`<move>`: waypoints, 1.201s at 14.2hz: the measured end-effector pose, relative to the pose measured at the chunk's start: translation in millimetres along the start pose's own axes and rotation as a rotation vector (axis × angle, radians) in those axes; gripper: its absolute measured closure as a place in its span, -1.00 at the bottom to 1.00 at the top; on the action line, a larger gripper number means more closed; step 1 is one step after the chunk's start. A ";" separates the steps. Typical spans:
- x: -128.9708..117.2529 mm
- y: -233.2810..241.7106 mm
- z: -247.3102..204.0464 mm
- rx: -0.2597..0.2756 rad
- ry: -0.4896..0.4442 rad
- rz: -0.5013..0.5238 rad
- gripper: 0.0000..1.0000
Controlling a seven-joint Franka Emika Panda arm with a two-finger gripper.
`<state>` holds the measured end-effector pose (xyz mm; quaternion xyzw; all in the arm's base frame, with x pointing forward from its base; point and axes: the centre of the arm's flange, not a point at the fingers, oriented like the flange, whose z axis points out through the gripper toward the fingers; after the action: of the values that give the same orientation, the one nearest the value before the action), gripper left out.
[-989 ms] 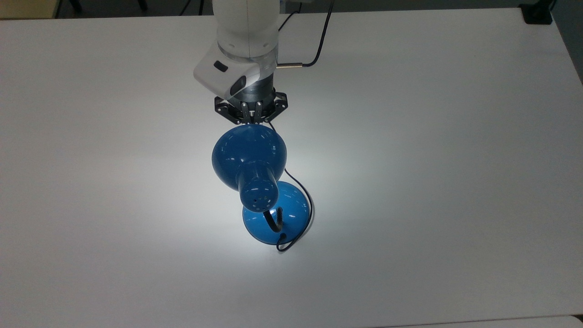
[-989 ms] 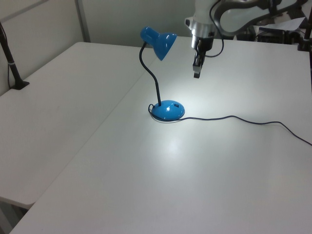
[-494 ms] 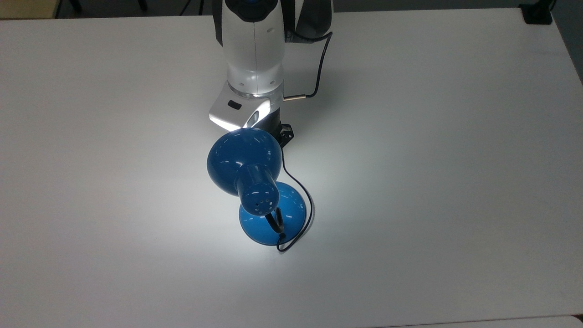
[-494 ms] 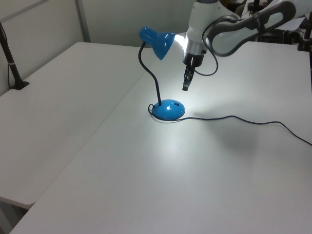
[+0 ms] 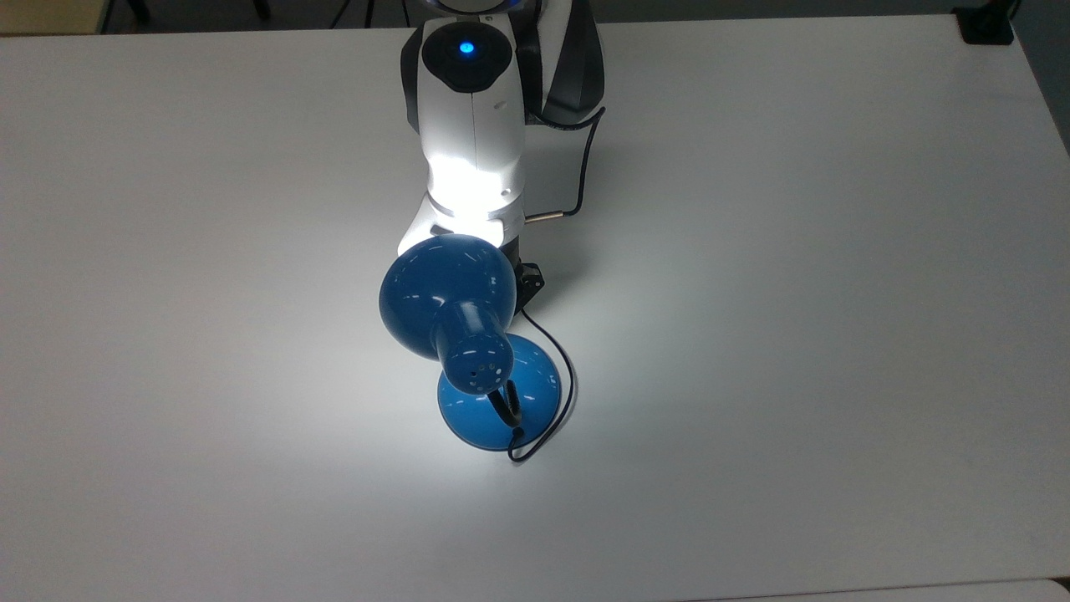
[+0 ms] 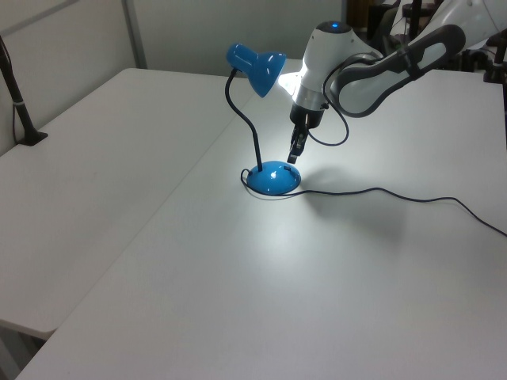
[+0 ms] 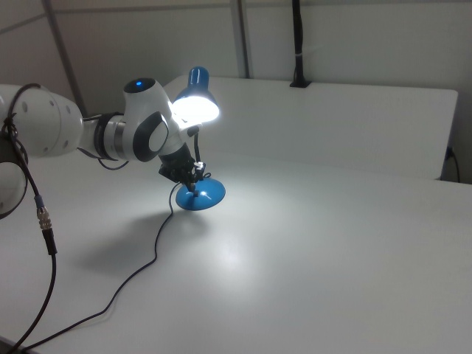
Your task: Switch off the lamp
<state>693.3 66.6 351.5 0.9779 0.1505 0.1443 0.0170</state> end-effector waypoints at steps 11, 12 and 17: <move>-4.6 -0.6 18.9 0.002 0.010 0.000 0.98; -5.5 -0.8 19.9 0.003 0.008 0.000 0.98; -26.0 -6.2 28.9 0.013 -0.050 -0.003 0.98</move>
<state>676.1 65.1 316.2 0.9810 0.1525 0.1187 0.0147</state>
